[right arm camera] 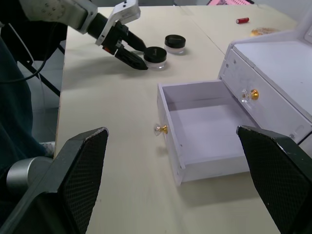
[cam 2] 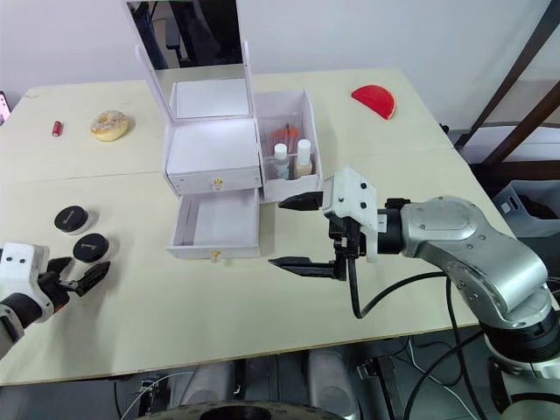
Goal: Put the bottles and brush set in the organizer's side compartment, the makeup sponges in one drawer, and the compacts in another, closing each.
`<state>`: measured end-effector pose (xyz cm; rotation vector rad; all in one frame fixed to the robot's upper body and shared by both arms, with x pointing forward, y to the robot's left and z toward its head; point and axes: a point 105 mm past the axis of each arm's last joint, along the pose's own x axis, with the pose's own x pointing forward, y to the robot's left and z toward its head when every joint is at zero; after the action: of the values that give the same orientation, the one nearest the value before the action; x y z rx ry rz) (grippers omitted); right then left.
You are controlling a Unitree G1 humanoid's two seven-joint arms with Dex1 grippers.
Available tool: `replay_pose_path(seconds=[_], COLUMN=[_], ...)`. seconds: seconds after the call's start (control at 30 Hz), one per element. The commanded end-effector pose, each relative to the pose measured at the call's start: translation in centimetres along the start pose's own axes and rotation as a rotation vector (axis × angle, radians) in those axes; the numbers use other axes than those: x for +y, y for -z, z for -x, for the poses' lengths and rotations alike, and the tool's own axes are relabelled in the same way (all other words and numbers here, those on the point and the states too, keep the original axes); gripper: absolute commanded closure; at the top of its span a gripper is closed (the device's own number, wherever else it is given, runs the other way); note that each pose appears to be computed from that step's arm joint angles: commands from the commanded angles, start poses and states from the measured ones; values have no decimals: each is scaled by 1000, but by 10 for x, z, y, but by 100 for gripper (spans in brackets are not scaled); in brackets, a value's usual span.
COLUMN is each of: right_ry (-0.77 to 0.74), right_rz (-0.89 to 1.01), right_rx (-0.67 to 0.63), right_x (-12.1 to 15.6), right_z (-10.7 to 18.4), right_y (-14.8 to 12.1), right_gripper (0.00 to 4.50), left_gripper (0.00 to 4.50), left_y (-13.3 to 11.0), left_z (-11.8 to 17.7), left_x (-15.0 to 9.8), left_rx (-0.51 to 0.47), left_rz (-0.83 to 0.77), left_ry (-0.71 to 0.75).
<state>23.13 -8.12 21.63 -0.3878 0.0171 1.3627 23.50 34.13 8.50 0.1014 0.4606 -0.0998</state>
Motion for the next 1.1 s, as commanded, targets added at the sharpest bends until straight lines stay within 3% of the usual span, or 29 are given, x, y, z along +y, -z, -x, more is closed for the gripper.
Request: replay_pose_path(seconds=[0.03,0.23,0.57,0.67,0.73,0.87,1.0,1.1], right_ry=[6,28,41,43,44,46,49,51], right_rz=[29,33,22,20,19,18,15,13], right_rx=[-37,-39,-38,-36,-35,-33,-31,-30], right_x=[4,3,5,5,5,5,4,4], right_z=[1,4,2,2,2,2,2,2], right_y=[-10,-11,-9,-8,-8,-8,-7,-7], right_gripper=[0,0,0,0,0,0,0,0], left_gripper=[8,8,8,87,181,183,183,183], left_y=[-21,-16,-25,-25,-25,-26,-57,-93], left_z=[-6,-19,-20,-20,-20,-19,-11,-1], left_x=[-6,-7,-5,-5,-5,-4,-10,-29], left_rx=[-19,34,31,28,28,23,-54,-128], left_rz=[-1,-26,-39,-36,-35,-38,-88,-154], left_ry=[35,44,23,27,28,30,57,155])
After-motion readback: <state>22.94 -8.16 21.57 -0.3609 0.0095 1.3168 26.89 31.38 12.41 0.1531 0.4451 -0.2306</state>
